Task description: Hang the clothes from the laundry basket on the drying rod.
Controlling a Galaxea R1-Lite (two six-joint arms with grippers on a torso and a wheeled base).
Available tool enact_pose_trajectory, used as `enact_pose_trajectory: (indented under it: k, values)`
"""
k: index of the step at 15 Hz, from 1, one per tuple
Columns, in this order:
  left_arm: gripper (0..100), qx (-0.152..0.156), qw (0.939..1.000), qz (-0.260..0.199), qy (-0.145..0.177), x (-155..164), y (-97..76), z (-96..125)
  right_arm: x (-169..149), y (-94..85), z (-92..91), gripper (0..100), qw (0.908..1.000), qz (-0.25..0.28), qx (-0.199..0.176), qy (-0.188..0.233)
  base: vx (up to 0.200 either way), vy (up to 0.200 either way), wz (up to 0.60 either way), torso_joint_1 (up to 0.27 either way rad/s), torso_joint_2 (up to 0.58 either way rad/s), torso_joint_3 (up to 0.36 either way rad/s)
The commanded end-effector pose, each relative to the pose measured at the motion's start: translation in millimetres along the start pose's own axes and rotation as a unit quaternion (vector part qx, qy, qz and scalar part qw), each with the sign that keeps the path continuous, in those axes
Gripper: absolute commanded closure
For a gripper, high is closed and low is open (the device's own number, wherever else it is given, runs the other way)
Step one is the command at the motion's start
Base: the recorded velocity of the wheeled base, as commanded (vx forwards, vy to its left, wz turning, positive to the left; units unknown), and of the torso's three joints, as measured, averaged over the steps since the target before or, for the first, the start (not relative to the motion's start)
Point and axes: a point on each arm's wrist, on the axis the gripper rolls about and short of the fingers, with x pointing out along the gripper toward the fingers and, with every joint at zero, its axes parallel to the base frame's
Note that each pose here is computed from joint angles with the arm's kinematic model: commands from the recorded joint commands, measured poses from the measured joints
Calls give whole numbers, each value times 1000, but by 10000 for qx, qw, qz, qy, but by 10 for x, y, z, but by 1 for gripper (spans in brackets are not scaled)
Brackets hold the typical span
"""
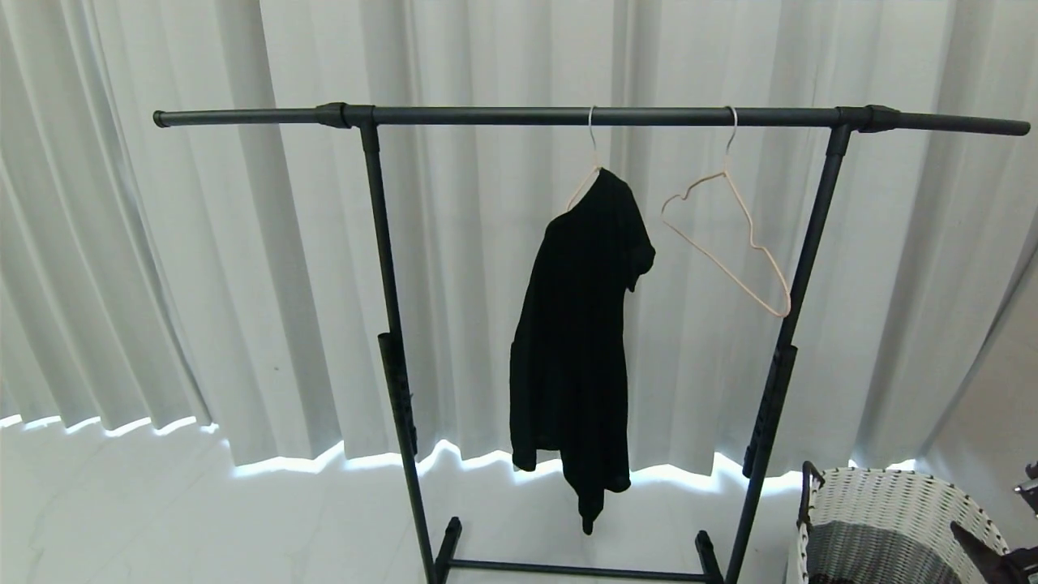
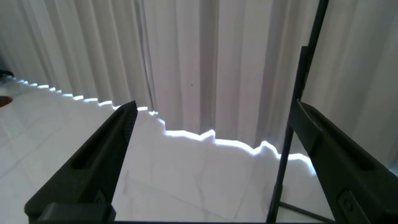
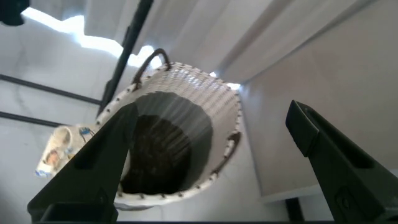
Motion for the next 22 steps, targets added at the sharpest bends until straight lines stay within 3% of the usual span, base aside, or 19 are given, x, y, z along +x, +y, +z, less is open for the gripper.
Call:
enact_pose_trajectory:
  k: [1,5,8,13,14,15,16,22]
  values:
    - [0,5,10000,0,1,0,0,-1,193,62,23,0,9988,285,39,395,0,0,0,0,0,0]
    - [0,360,9993,0,-36,-1,2,9,414,396,31,0,9905,1129,106,779,0,0,0,0,0,0]
    - [0,694,9976,-12,-47,-2,3,14,540,600,-46,0,9802,1510,-130,1273,0,0,0,0,0,0]
    - [0,748,9972,-72,-62,-1,-1,12,792,803,-244,0,9591,1801,-346,2156,0,0,0,0,0,0]
    - [0,741,9969,-235,-102,-2,-9,13,827,832,-260,0,9566,1913,-348,2173,0,0,0,0,0,0]
    - [0,764,9925,-903,-302,-6,-38,27,886,884,-300,0,9511,2083,-399,2244,0,0,0,0,0,0]
    - [0,794,9885,-1227,-387,-10,-52,29,929,913,-327,0,9471,2137,-555,2328,0,0,0,0,0,0]
    - [0,710,9893,-1216,-373,-10,-52,29,1318,1119,-400,0,9351,2218,-992,2579,0,0,0,0,0,0]
